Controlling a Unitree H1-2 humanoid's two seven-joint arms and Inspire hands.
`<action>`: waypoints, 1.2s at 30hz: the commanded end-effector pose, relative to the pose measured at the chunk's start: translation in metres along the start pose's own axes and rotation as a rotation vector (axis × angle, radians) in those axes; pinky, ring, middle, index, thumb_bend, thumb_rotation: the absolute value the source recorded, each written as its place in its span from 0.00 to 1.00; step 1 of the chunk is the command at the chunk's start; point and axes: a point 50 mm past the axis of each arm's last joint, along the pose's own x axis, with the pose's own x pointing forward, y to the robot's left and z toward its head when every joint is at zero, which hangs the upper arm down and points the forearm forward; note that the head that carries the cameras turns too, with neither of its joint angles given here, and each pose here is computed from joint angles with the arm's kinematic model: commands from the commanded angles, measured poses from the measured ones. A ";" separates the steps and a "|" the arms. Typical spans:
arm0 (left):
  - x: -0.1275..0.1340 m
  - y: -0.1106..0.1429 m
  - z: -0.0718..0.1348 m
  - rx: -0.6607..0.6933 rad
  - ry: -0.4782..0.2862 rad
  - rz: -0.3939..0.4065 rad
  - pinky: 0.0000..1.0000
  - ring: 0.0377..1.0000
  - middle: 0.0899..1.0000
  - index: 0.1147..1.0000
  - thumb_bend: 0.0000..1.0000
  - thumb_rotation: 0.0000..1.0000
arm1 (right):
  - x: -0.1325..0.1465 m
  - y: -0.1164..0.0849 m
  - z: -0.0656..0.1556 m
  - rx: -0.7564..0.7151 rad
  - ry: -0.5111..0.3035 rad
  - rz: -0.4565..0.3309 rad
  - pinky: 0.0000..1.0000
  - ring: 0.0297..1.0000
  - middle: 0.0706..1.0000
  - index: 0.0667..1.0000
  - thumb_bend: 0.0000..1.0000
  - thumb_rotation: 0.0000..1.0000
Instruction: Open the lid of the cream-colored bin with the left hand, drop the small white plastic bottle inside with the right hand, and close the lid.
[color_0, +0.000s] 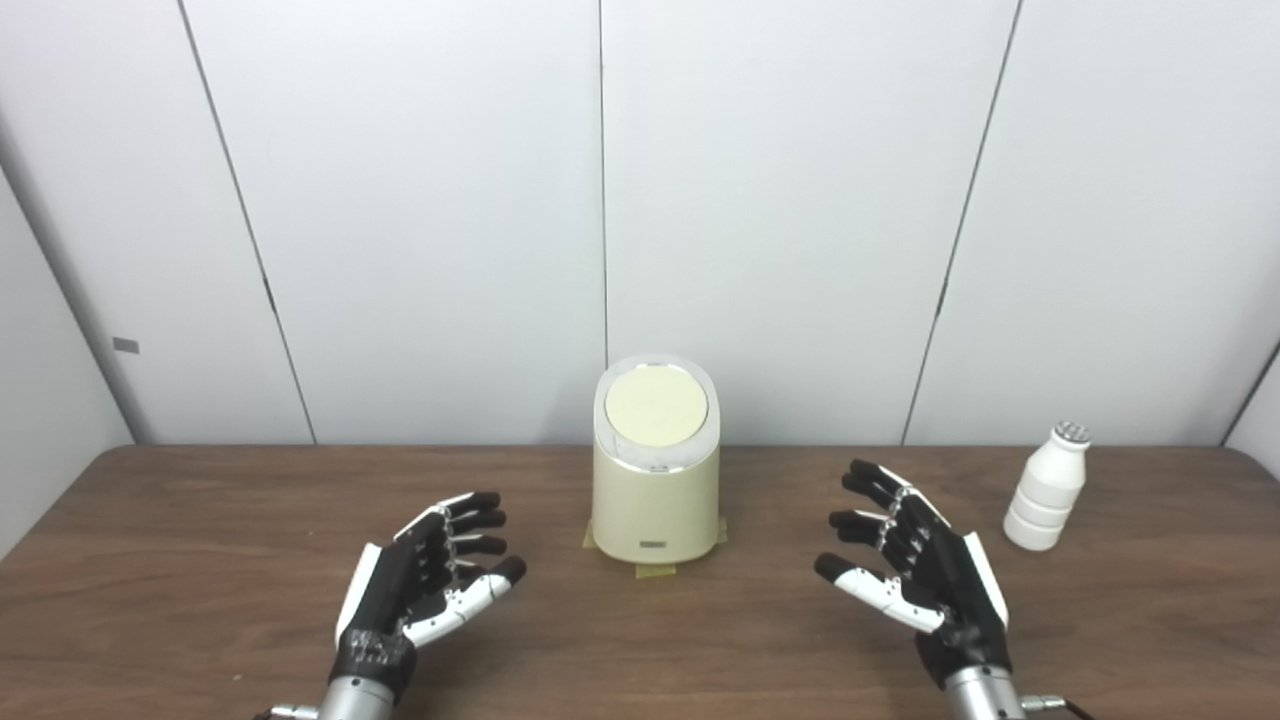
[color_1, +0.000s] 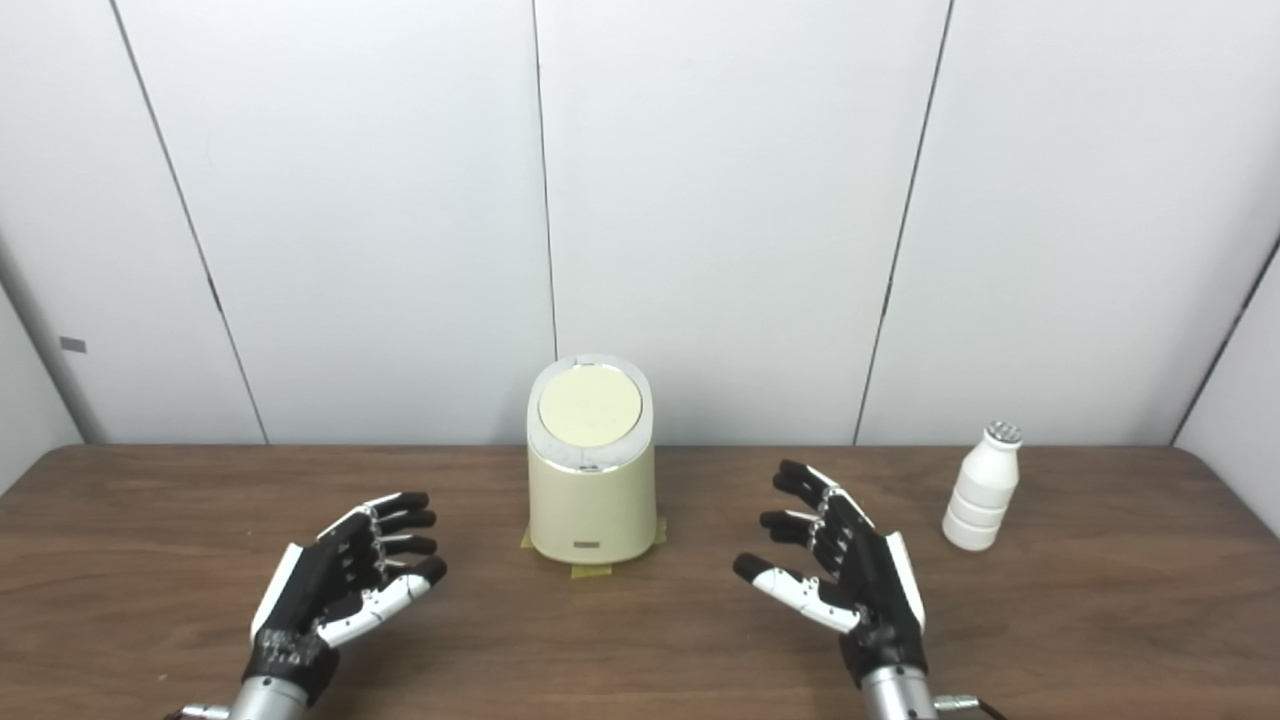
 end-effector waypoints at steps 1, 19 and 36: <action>0.015 -0.001 0.020 -0.008 -0.096 -0.002 0.52 0.65 0.70 0.72 0.75 0.19 | 0.012 0.002 0.020 0.016 -0.081 -0.005 0.65 0.65 0.78 0.76 0.88 0.26; 0.019 -0.009 0.030 0.010 -0.118 0.037 0.68 0.80 0.83 0.84 0.80 0.30 | 0.014 0.001 0.019 0.009 -0.084 -0.003 0.62 0.64 0.78 0.77 0.89 0.28; 0.102 -0.027 0.112 0.122 -0.195 0.007 0.94 0.97 1.00 1.00 0.87 0.34 | 0.015 -0.003 0.018 0.001 -0.090 0.004 0.68 0.65 0.78 0.76 0.89 0.28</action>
